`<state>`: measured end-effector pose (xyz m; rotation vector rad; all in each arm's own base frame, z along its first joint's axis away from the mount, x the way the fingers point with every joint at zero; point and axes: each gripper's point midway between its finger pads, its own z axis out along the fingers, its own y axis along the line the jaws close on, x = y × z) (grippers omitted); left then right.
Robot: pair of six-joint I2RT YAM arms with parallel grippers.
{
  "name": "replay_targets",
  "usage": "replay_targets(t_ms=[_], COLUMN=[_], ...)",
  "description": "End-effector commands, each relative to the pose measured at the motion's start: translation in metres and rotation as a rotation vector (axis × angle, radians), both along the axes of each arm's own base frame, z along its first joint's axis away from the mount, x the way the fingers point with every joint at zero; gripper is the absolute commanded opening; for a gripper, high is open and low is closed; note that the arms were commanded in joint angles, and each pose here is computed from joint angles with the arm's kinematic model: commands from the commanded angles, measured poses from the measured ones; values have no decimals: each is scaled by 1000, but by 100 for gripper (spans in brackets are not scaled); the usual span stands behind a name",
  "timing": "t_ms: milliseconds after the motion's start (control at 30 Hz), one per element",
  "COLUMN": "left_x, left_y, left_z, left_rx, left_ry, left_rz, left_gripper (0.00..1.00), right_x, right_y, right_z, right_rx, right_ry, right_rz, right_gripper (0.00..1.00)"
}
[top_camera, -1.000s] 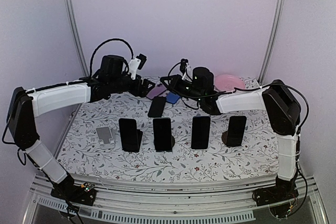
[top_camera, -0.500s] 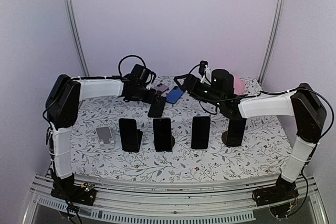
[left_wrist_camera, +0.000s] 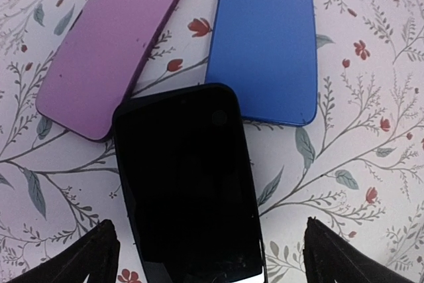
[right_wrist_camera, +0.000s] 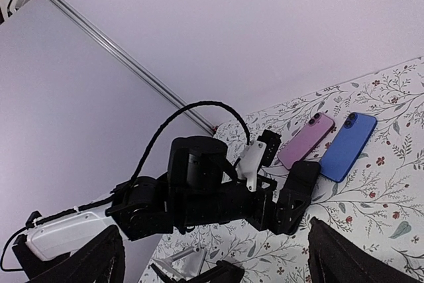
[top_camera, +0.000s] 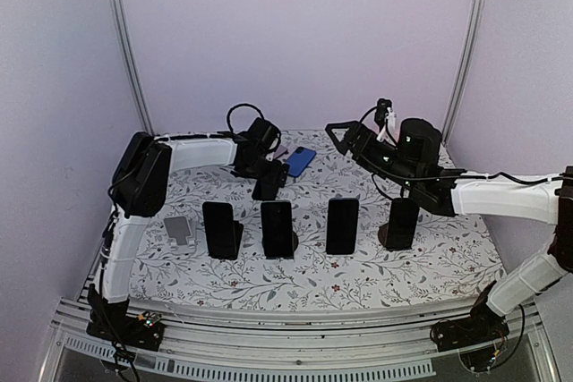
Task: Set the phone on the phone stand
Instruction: Pick up the phone from the center of the board.
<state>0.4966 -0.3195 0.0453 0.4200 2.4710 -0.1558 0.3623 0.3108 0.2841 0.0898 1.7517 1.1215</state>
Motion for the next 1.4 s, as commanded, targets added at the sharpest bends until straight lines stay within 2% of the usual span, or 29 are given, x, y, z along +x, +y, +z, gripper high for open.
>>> replay_targets(t_ms=[0,367,500,567,667,733,1033,1367], left_x=[2,12,12,13,17,21,31,14], left_y=[4,8,11,14,15,16,13,9], left_z=[-24,-58,-57,-54,-37,-21,79,160], left_rx=[66,82,97,102,93,79,-4,-95], left_ry=[38,80,75,67,32,-3,-167,-295], left_rz=[64,113,114,114,106,102,72,17], left_gripper=[97,96,83,73,62,60,58,58], right_x=[-8,-24,-23,-23,-23,-23,-21,-17], right_y=[-13,-27,-26,-24,-22,-21,-14,2], right_z=[10,18,17,17,16,16,13,16], right_rx=[-12,-20,-22,-24,-25,-29,-59,-56], right_ry=[-24,-48,-48,-48,-46,-47,-40,-39], right_rz=[-14,-18,-13,-5,4,8,33,91], right_gripper=[96,97,97,97,97,97,97,98])
